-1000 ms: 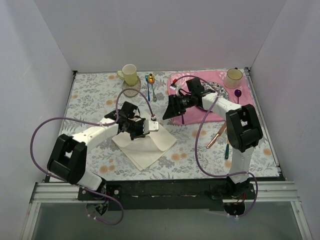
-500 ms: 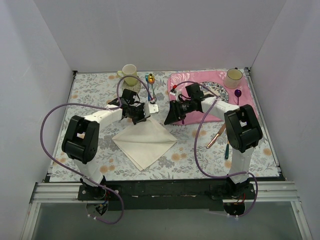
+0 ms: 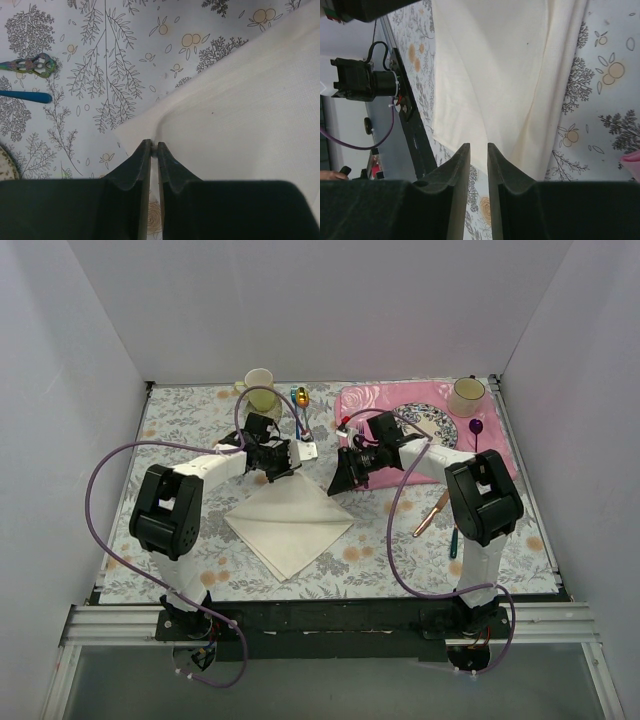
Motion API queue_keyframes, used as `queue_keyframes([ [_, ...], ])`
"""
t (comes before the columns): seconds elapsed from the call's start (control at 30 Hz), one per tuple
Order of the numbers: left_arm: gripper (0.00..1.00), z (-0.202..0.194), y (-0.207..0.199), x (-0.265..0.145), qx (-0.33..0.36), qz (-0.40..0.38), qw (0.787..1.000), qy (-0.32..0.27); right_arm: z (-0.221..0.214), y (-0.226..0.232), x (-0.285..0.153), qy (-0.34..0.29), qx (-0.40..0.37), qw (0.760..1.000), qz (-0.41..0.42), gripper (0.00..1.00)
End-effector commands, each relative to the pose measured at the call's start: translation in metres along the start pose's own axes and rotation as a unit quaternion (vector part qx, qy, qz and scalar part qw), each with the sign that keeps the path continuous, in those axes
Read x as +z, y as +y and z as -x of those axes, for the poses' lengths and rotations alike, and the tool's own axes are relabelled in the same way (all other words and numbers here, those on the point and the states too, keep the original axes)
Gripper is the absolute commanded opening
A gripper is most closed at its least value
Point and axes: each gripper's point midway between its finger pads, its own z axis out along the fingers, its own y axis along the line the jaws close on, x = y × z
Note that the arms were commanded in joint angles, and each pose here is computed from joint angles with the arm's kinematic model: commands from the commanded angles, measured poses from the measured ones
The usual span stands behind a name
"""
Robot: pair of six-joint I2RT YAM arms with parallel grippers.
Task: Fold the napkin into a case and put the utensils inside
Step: Fold the top corner of the square-folded napkin at the center of the board.
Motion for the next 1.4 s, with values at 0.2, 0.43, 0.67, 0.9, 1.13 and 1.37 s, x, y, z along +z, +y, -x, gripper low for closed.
queue_keyframes([
  [0.2,0.00,0.015,0.023,-0.005,0.031,0.021,0.999,-0.015,-0.008,0.006,0.018,0.009,-0.012,1.000,0.010,0.27],
  [0.43,0.00,0.006,0.023,-0.002,0.025,0.019,0.999,-0.007,-0.010,-0.006,0.024,0.013,-0.005,1.000,-0.003,0.26],
  [0.67,0.00,0.002,0.023,-0.002,0.014,0.020,1.000,-0.006,-0.013,-0.004,0.027,0.018,-0.007,1.000,-0.003,0.26],
  [0.9,0.00,0.000,0.024,0.000,0.011,0.026,1.000,-0.006,-0.026,-0.021,0.032,0.033,0.011,0.999,-0.022,0.25],
  [1.13,0.04,-0.002,0.028,-0.001,-0.002,0.037,0.999,-0.001,-0.039,-0.042,0.037,0.046,0.025,0.997,-0.052,0.24],
  [1.37,0.47,0.025,0.049,-0.072,-0.217,0.088,0.969,-0.084,-0.048,-0.062,0.039,0.057,0.044,0.993,-0.091,0.21],
])
